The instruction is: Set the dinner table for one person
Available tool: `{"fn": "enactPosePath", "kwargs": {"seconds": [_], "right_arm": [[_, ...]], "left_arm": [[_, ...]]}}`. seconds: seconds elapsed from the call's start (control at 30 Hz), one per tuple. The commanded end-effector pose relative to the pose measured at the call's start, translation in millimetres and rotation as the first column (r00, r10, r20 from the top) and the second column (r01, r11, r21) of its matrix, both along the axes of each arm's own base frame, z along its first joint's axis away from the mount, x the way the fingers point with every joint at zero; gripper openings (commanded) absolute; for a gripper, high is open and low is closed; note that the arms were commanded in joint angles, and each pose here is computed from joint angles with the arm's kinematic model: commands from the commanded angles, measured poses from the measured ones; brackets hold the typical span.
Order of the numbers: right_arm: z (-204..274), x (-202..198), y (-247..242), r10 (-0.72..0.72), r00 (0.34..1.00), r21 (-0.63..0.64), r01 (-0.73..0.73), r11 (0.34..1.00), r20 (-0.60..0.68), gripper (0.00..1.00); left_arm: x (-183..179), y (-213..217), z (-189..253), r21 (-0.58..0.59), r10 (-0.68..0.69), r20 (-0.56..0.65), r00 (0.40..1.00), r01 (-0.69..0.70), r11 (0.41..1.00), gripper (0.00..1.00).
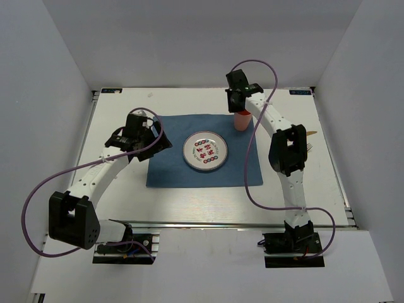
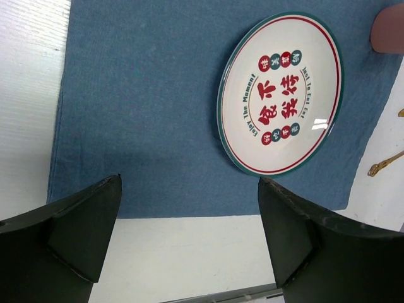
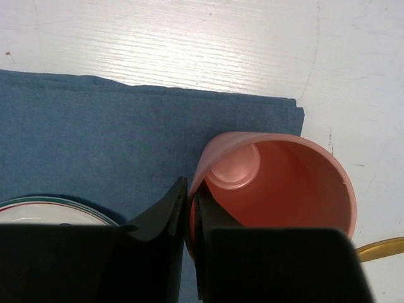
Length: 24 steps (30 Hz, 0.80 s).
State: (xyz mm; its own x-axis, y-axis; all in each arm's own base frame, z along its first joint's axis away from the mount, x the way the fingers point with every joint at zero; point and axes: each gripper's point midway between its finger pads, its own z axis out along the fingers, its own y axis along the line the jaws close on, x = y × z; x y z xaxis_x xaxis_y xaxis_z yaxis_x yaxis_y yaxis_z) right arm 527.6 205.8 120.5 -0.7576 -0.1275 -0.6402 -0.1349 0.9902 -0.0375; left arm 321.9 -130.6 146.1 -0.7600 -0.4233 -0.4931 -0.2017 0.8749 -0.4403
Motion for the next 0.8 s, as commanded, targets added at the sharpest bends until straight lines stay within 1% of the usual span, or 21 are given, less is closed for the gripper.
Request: {"fn": "enactPosePath", "kwargs": {"seconds": [0.0, 0.03, 0.07, 0.1, 0.13, 0.17, 0.2, 0.23, 0.27, 0.33, 0.37, 0.4, 0.43, 0.47, 0.57, 0.6, 0.63, 0.67, 0.7, 0.73, 0.77], "right_arm": [[4.3, -3.6, 3.6, 0.027, 1.0, 0.022, -0.027, 0.999, 0.003, 0.12], [4.6, -2.8, 6.0, 0.033, 0.999, 0.032, -0.034, 0.999, 0.006, 0.15], [4.2, -2.6, 9.6, 0.045, 0.999, 0.05, -0.045, 0.998, 0.002, 0.27], [6.3, -1.1, 12.7, 0.052, 0.999, 0.064, -0.052, 0.997, 0.01, 0.35], [9.6, 4.0, 5.8, 0.037, 0.999, 0.075, -0.038, 0.996, 0.018, 0.44], [13.0, 1.0, 17.4, 0.057, 0.998, 0.086, -0.059, 0.995, 0.025, 0.54], [22.2, 1.9, 19.4, 0.057, 0.997, 0.102, -0.061, 0.993, 0.044, 0.59], [32.7, 6.5, 19.0, 0.049, 0.996, 0.121, -0.057, 0.991, 0.069, 0.7], [45.7, 6.1, 23.8, 0.053, 0.995, 0.145, -0.066, 0.987, 0.09, 0.89], [68.4, 9.5, 23.3, 0.032, 0.992, 0.201, -0.056, 0.978, 0.12, 0.89], [94.9, 11.2, 22.6, 0.023, 0.986, 0.237, -0.062, 0.97, 0.164, 0.89], [109.0, 12.3, 17.7, 0.006, 0.982, 0.253, -0.054, 0.966, 0.187, 0.89], [121.2, 14.1, 9.6, -0.026, 0.979, 0.275, -0.032, 0.961, 0.205, 0.89], [145.1, 12.8, -1.1, -0.056, 0.968, 0.295, -0.019, 0.955, 0.244, 0.89], [171.3, 6.2, -38.5, -0.174, 0.945, 0.311, 0.083, 0.947, 0.277, 0.89], [173.1, 3.2, -50.8, -0.215, 0.937, 0.312, 0.125, 0.942, 0.274, 0.89], [170.8, 3.0, -74.5, -0.288, 0.92, 0.31, 0.201, 0.929, 0.265, 0.89], [180.0, -4.3, -88.1, -0.33, 0.903, 0.319, 0.238, 0.917, 0.276, 0.89], [156.6, -10.7, -98.7, -0.362, 0.901, 0.296, 0.288, 0.911, 0.237, 0.89], [147.1, -12.8, -120.8, -0.42, 0.878, 0.276, 0.355, 0.893, 0.229, 0.89], [146.9, -18.4, -137.0, -0.486, 0.846, 0.3, 0.416, 0.858, 0.217, 0.89]], "left_arm": [[1.3, -1.9, 0.2, -0.01, -0.017, 0.015, 1.0, 0.017, 1.0, 0.98], [1.3, -1.7, 1.1, -0.01, -0.016, 0.018, 1.0, 0.016, 1.0, 0.98], [1.3, -1.7, 1.6, -0.01, -0.016, 0.019, 1.0, 0.016, 1.0, 0.98], [0.6, -1.4, 1.7, -0.009, -0.017, 0.018, 1.0, 0.017, 1.0, 0.98], [0.5, -1.3, 2.1, -0.009, -0.018, 0.02, 1.0, 0.018, 1.0, 0.98], [0.9, -1.2, 3.2, -0.008, -0.017, 0.023, 1.0, 0.017, 1.0, 0.98], [1.0, -0.9, 3.6, -0.007, -0.017, 0.025, 1.0, 0.017, 1.0, 0.98], [0.0, -0.4, 3.2, -0.006, -0.015, 0.024, 1.0, 0.015, 1.0, 0.98], [0.3, 0.7, 4.0, -0.002, -0.012, 0.028, 1.0, 0.012, 1.0, 0.98], [0.3, 2.4, 4.7, 0.005, -0.006, 0.03, 1.0, 0.006, 1.0, 0.98], [-0.3, 0.7, 5.8, 0.01, -0.01, 0.033, 0.999, 0.01, 1.0, 0.98], [-1.1, 1.4, 5.9, 0.013, -0.008, 0.031, 0.999, 0.008, 1.0, 0.98], [-1.7, 2.4, 6.1, 0.017, -0.005, 0.029, 1.0, 0.005, 1.0, 0.98], [-2.4, 3.2, 8.0, 0.018, -0.003, 0.034, 0.999, 0.002, 1.0, 0.98], [-7.0, 7.6, 11.7, 0.032, 0.004, 0.035, 0.999, -0.005, 0.999, 0.98], [-8.2, 8.0, 14.0, 0.034, 0.001, 0.036, 0.999, -0.002, 0.999, 0.98], [-9.9, 8.3, 17.4, 0.035, -0.002, 0.038, 0.999, 0.001, 0.999, 0.98], [-11.6, 16.7, 18.4, 0.074, 0.016, 0.037, 0.999, -0.019, 0.997, 0.98], [-11.9, 20.0, 29.4, 0.084, 0.019, 0.064, 0.998, -0.025, 0.996, 0.98], [-13.5, 22.4, 33.5, 0.097, 0.014, 0.072, 0.997, -0.021, 0.995, 0.98], [-17.5, 26.0, 35.6, 0.127, -0.009, 0.071, 0.997, 0.0, 0.992, 0.98]]}}
